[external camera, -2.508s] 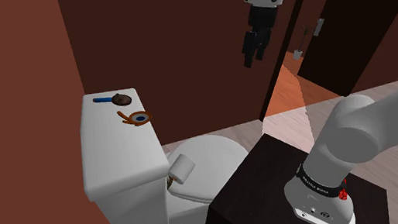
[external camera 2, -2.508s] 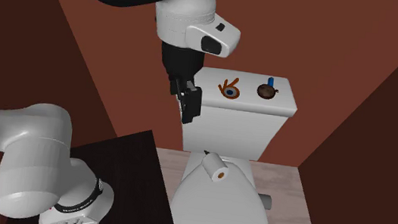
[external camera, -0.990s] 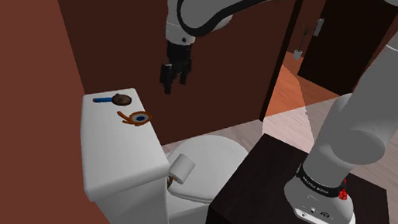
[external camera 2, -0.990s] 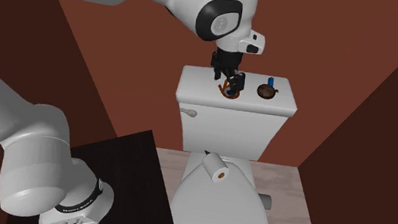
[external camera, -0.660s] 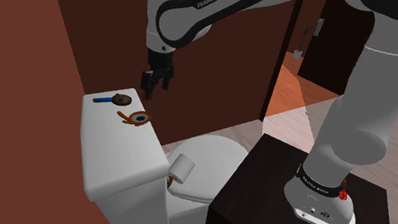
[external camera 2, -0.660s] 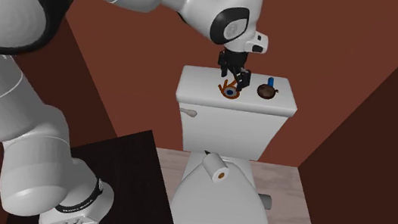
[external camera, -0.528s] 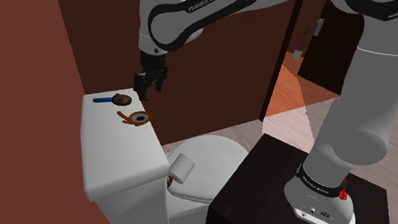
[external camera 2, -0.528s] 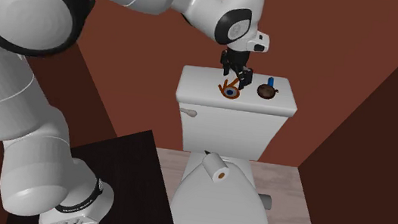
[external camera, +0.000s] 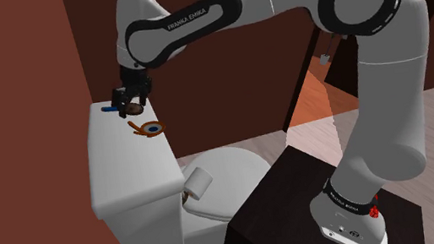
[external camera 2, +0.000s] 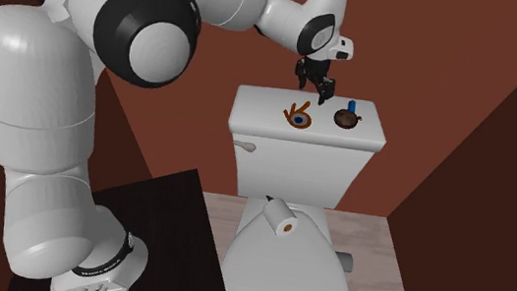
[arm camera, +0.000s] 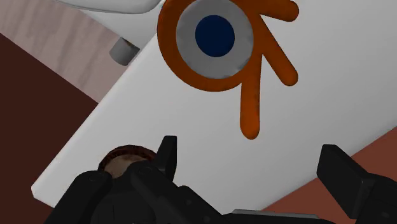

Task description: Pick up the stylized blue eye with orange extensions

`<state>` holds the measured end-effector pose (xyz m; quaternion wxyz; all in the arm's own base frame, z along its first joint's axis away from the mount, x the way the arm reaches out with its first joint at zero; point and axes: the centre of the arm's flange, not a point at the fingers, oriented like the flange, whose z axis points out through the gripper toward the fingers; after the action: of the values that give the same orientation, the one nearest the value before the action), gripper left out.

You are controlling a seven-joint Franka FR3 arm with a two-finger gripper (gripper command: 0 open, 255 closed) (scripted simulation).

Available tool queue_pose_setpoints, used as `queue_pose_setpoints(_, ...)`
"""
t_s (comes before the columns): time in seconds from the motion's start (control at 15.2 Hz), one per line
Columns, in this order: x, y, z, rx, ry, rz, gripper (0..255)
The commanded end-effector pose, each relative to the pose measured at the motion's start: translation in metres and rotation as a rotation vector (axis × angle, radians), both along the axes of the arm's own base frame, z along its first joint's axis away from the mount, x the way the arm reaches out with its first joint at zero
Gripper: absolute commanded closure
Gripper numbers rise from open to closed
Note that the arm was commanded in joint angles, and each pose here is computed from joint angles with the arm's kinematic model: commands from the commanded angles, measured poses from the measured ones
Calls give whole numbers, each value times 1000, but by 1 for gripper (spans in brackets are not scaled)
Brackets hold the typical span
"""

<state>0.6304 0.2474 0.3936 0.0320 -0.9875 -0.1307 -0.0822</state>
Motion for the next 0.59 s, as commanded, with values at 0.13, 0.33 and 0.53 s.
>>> queue_pose_setpoints(0.13, 11, 14, -18, 4, -9, 10, 0)
queue_pose_setpoints(0.33, 11, 14, -34, 4, -9, 10, 0)
queue_pose_setpoints(0.53, 11, 14, -48, 4, -9, 10, 0)
